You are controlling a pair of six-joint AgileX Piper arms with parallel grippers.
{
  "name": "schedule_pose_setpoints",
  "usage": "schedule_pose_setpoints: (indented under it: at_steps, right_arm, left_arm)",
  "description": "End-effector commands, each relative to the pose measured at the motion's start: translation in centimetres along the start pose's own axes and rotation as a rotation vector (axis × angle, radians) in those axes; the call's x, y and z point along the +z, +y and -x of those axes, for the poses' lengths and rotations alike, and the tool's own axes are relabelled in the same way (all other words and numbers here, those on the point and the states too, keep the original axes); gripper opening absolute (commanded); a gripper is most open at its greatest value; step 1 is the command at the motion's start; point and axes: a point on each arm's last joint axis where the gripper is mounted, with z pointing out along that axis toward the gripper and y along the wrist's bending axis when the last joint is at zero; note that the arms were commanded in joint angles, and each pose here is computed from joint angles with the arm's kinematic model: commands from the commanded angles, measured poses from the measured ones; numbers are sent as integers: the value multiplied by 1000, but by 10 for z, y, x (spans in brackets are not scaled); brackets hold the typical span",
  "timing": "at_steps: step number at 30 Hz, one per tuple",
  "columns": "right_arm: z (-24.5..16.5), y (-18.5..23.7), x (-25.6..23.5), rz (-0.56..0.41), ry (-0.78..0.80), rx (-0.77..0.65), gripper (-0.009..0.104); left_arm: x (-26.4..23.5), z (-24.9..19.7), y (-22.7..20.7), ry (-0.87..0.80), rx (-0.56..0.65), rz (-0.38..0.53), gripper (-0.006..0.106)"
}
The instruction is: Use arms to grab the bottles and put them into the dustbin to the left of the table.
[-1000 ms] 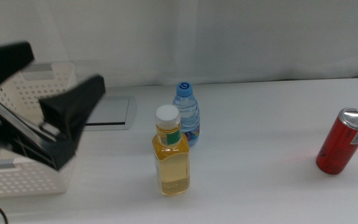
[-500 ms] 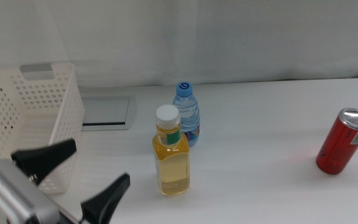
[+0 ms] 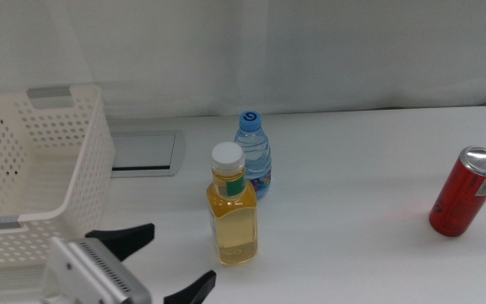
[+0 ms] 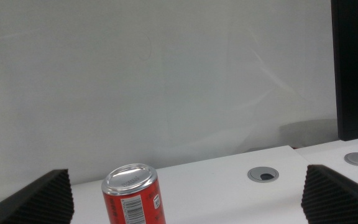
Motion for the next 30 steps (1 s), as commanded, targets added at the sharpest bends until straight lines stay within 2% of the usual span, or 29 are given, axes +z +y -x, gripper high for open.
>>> schedule_pose_setpoints:
  at_steps: [1,8,15,23,28,30]
  right_arm:
    - [-12,-1,0,0,23,-11,103]
    - [-12,-1,0,0,23,-11,103]
    - [-12,-1,0,2,15,-11,103]
    - [-12,-1,0,2,15,-11,103]
    - [-11,-1,0,2,13,-7,103]
    - [-11,-1,0,3,7,-3,103]
  left_arm:
    - [10,-9,-1,19,-3,-26,91]
    - [36,-25,0,7,-51,-57,91]
    - [63,-37,10,62,-76,20,91]
    - [95,-32,15,43,-38,25,91]
    - [111,-37,26,61,-93,114,91]
    - [116,-38,27,65,-96,123,91]
